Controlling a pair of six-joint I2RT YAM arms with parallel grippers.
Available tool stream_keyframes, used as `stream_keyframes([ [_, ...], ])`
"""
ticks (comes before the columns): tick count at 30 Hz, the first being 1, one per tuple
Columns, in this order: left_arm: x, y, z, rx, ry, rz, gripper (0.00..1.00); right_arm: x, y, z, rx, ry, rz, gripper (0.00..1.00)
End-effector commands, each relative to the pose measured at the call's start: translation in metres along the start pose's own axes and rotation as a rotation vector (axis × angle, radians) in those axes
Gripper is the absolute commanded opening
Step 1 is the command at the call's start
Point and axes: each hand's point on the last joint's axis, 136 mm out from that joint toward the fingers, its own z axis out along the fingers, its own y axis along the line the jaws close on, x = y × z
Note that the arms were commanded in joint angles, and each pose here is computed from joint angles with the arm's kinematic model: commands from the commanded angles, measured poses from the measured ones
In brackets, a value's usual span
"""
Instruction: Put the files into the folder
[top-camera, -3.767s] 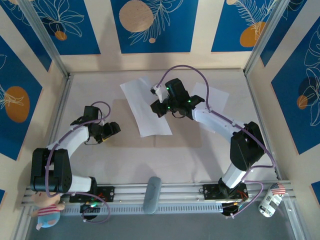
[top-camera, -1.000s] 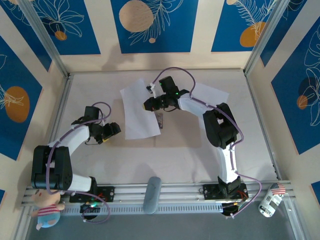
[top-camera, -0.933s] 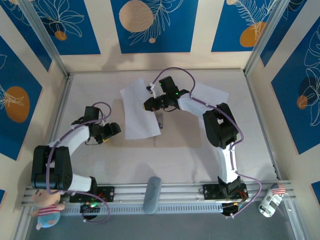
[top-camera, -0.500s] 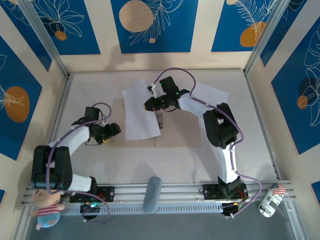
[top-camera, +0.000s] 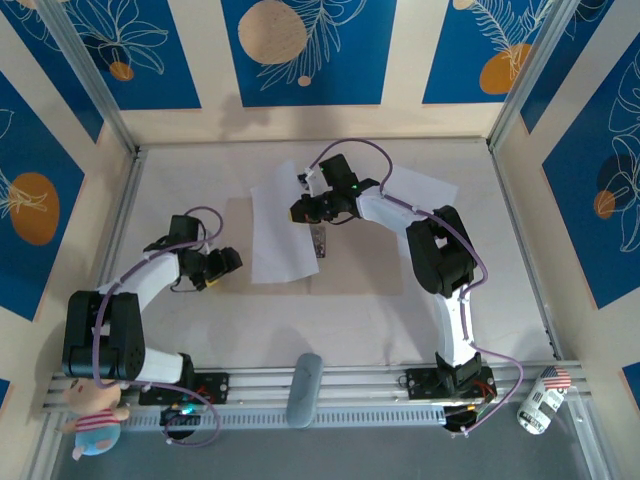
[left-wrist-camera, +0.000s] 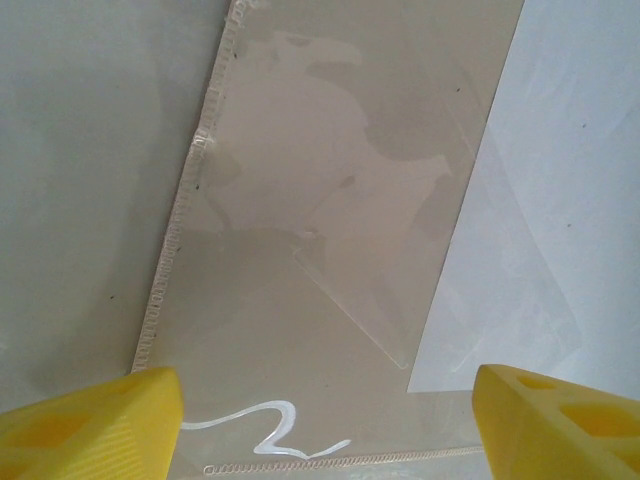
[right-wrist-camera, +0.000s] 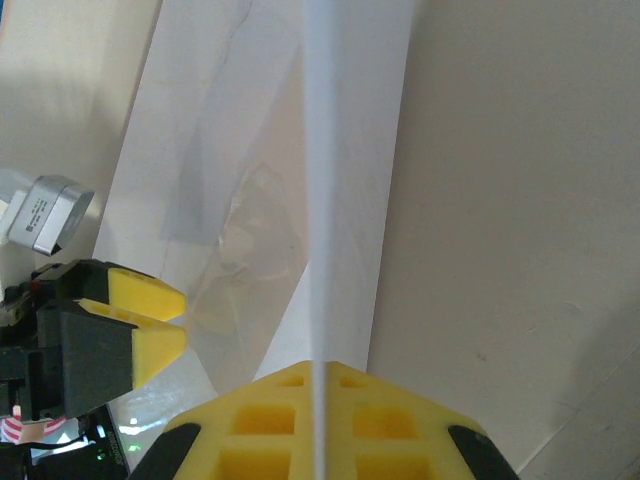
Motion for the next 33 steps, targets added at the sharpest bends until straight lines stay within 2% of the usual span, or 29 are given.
stream_keyframes([
  [1, 0.003, 0.0, 0.002, 0.02, 0.014, -0.009, 0.76, 0.011, -0.008, 0.007, -0.01, 0.03, 0.059, 0.02],
  [10, 0.004, 0.0, 0.004, 0.026, 0.024, -0.011, 0.77, 0.017, -0.02, 0.008, 0.014, 0.038, 0.101, 0.07],
  [18, 0.005, 0.0, 0.005, 0.026, 0.028, -0.01, 0.77, 0.01, -0.036, 0.012, 0.045, 0.047, 0.102, 0.31],
  [28, 0.005, 0.001, 0.005, 0.021, 0.029, -0.009, 0.77, -0.01, -0.043, 0.015, 0.033, 0.041, 0.086, 0.4],
  [33, 0.005, 0.001, 0.006, 0.018, 0.032, -0.009, 0.77, -0.023, -0.051, 0.015, 0.024, 0.028, 0.088, 0.41],
])
